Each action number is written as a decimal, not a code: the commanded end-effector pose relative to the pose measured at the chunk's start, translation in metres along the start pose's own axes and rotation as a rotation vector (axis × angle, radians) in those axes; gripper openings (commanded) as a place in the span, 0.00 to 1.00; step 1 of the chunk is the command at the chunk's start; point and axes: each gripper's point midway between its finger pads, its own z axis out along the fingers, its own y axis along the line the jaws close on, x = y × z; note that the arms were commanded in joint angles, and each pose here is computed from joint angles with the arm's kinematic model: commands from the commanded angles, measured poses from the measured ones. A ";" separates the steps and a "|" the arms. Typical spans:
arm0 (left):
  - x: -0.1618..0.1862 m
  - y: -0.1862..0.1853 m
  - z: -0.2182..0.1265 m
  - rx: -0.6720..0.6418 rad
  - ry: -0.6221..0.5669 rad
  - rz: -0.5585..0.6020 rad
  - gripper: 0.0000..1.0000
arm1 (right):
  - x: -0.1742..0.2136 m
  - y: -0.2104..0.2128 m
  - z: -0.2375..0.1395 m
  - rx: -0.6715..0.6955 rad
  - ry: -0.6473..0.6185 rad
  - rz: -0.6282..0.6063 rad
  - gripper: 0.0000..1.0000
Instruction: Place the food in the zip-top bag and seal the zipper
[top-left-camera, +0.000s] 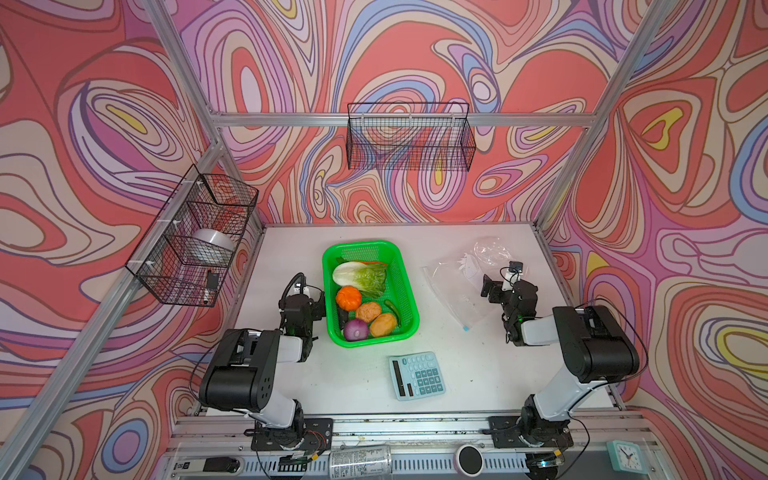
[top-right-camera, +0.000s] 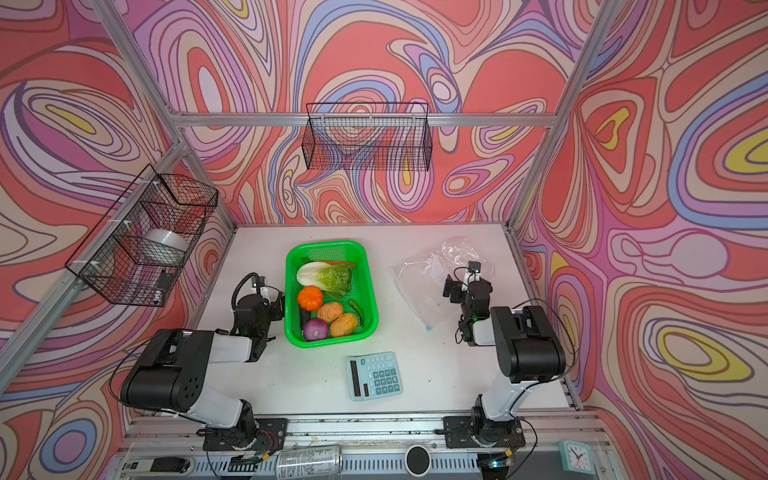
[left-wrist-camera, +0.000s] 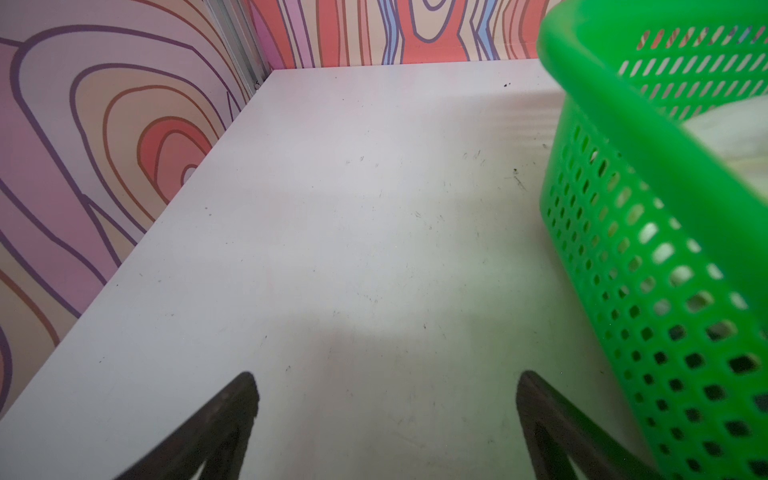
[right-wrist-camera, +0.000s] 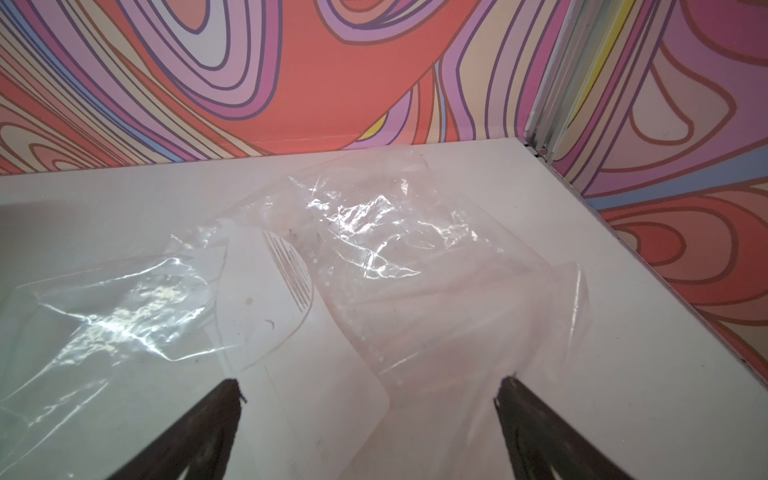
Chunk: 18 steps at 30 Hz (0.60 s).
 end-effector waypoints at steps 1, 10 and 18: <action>-0.023 -0.001 0.002 0.009 -0.076 -0.019 1.00 | 0.000 0.002 -0.001 -0.004 -0.007 0.000 0.98; -0.042 0.013 -0.010 -0.059 -0.076 -0.043 1.00 | -0.016 -0.004 -0.011 0.029 -0.038 0.010 0.95; -0.096 0.032 -0.028 -0.160 0.000 -0.074 1.00 | -0.050 -0.005 -0.012 0.075 0.110 0.109 0.91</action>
